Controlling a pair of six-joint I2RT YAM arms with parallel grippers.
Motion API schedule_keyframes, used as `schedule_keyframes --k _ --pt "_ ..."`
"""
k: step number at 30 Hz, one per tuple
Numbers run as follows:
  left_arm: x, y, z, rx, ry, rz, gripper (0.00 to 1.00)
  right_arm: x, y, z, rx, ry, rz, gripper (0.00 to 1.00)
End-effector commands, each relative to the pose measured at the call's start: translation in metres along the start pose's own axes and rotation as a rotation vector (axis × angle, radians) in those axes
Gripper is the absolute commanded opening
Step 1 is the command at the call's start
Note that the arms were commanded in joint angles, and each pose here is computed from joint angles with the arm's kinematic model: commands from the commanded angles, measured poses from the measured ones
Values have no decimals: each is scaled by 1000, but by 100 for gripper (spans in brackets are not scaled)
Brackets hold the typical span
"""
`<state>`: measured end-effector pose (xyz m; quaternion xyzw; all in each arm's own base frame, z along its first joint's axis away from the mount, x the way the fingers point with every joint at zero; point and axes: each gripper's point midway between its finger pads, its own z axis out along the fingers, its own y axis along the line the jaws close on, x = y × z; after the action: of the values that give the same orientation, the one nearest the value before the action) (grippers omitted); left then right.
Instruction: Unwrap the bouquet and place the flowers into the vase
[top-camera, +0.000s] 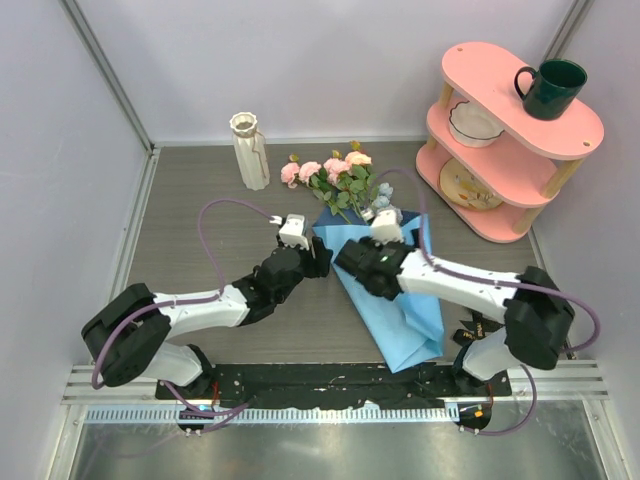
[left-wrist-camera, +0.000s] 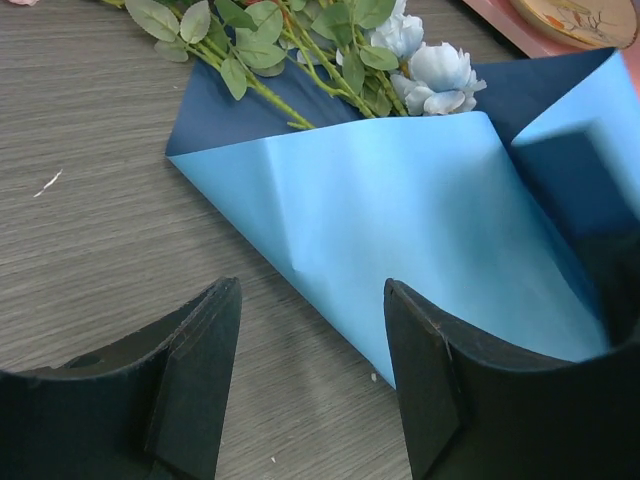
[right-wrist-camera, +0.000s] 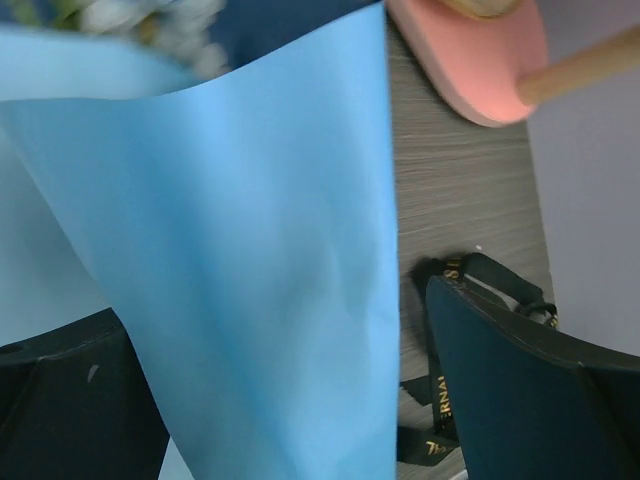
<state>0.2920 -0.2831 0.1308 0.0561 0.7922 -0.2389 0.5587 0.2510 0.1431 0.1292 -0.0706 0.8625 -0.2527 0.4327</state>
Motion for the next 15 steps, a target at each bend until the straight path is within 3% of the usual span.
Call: schedule_keyframes --k 1,11,14,15 --pt "-15 -4 -1 7 -62 -30 63 -27 -78 3 151 -57 250 99" --pt "-18 -3 -3 7 -74 -39 64 -22 -225 -15 367 -97 485 100" --pt "-17 -4 -2 10 -69 -40 68 -40 -240 -33 320 -145 525 100" --pt "-16 -4 -2 11 -68 -41 68 -50 -225 -35 184 -145 540 99"
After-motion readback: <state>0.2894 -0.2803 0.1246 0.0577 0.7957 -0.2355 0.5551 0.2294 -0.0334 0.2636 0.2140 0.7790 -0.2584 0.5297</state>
